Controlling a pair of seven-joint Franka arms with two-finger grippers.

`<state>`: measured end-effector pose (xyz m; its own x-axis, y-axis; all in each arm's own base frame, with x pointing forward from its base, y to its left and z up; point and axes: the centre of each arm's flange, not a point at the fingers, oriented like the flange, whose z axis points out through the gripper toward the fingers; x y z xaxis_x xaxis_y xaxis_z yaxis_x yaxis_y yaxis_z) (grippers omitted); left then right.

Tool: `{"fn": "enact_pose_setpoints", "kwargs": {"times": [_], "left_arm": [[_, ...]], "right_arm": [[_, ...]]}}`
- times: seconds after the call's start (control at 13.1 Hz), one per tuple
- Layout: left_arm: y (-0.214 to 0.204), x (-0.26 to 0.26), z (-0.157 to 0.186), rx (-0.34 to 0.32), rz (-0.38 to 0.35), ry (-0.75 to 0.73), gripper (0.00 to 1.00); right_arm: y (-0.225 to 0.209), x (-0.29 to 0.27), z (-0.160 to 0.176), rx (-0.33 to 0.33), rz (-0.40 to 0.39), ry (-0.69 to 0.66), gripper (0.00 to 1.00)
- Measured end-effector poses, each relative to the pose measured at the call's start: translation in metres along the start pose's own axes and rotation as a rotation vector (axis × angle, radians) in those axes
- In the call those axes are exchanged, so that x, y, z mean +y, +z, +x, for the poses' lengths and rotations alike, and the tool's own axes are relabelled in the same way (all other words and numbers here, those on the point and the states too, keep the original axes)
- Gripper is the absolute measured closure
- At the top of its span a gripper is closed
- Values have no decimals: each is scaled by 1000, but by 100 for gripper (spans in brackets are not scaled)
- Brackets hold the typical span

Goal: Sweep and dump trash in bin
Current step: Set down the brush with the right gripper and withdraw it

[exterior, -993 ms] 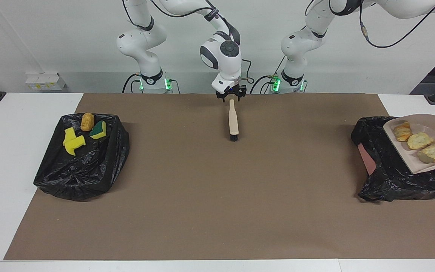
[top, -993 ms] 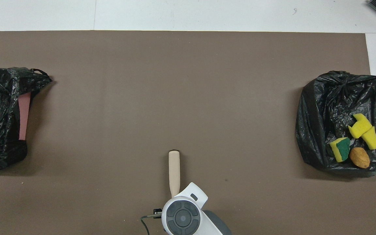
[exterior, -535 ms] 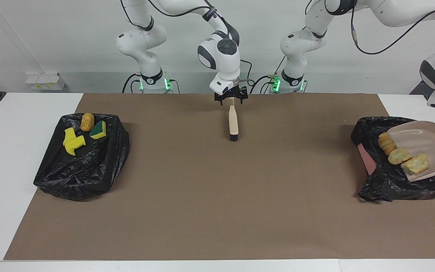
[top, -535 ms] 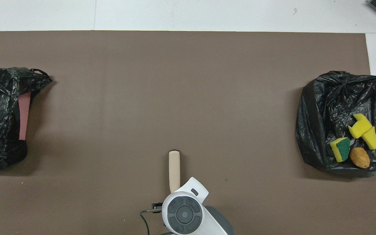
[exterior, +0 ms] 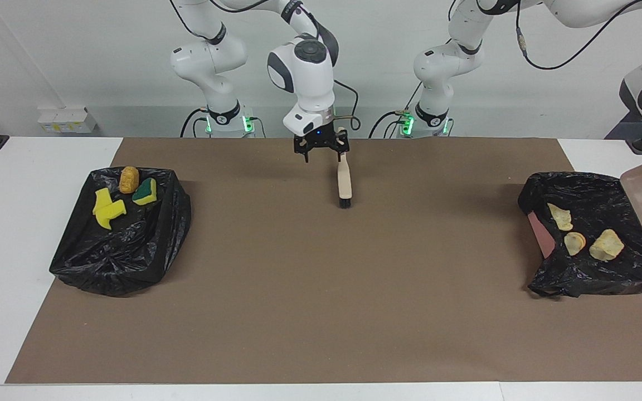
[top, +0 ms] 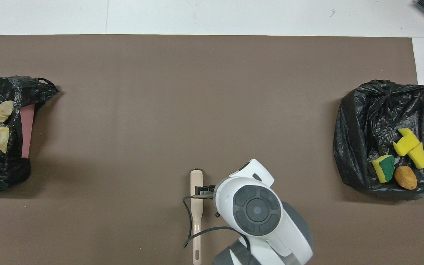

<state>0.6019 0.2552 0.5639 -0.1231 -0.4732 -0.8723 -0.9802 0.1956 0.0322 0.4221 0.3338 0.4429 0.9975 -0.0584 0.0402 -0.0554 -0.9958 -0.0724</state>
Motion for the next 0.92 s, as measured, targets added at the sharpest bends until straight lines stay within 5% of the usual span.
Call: {"fn": "enact_pose_setpoints", "kwargs": {"times": [0.15, 0.53, 0.92], "left_arm": [[-18, -7, 2, 35, 31, -29, 69], [-90, -31, 25, 303, 31, -172, 69], [-142, -43, 71, 537, -77, -414, 69]], "right_arm": [[-21, 18, 23, 41, -17, -7, 0], [-75, 77, 80, 78, -20, -14, 0], [-121, 135, 109, 50, -88, -8, 0]]}}
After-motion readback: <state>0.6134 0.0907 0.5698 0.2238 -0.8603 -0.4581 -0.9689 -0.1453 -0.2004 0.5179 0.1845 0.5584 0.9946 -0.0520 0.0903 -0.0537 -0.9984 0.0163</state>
